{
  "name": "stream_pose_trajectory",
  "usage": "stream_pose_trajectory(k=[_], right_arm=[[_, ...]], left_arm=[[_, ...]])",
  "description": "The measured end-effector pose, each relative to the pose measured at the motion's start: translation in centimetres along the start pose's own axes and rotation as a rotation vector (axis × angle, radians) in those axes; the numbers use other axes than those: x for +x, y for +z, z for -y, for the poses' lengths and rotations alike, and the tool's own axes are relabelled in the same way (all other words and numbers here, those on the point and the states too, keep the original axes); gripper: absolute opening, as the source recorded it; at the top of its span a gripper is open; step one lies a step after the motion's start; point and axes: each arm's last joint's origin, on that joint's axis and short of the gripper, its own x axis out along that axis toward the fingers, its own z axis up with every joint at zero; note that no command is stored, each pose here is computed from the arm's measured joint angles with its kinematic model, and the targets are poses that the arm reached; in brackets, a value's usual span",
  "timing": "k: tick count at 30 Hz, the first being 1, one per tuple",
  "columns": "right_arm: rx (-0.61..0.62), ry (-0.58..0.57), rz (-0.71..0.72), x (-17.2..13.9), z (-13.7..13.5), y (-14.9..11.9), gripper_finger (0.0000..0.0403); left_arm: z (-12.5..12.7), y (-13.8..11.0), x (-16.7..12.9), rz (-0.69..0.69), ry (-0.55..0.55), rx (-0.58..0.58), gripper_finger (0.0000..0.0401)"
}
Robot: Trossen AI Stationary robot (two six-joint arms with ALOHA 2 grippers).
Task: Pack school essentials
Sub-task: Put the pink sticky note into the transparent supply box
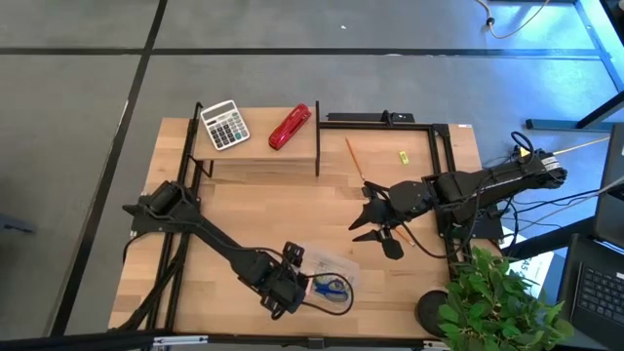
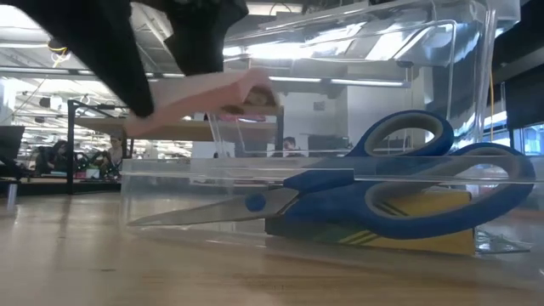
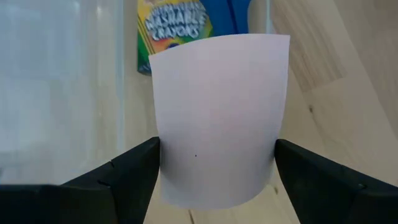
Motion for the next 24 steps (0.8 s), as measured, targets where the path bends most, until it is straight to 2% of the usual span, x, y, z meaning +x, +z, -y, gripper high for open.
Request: stream_pose_trajectory(k=[7, 12, 19, 24], right_arm=[[0.123, 0.117, -0.001, 0.1, -1.9, 0.0, 0.0145], [0.104, 0.159, -0.028, 0.4, -4.4, -0.7, 0.0145], [0.062, 0.167, -0.129, 3.8, -6.8, -2.5, 0.0145], [0.097, 0.192, -0.155, 5.8, -7.8, -3.3, 0.0145]], left_arm=[[-0.7, 0.0, 0.2, -0.006, 0.010, -0.016, 0.0302], [-1.3, 0.1, 0.4, -0.010, 0.019, -0.031, 0.0302], [-2.0, 0.1, 0.6, -0.015, 0.026, -0.047, 0.0302], [-2.2, 0.1, 0.7, -0.016, 0.027, -0.052, 0.0302]])
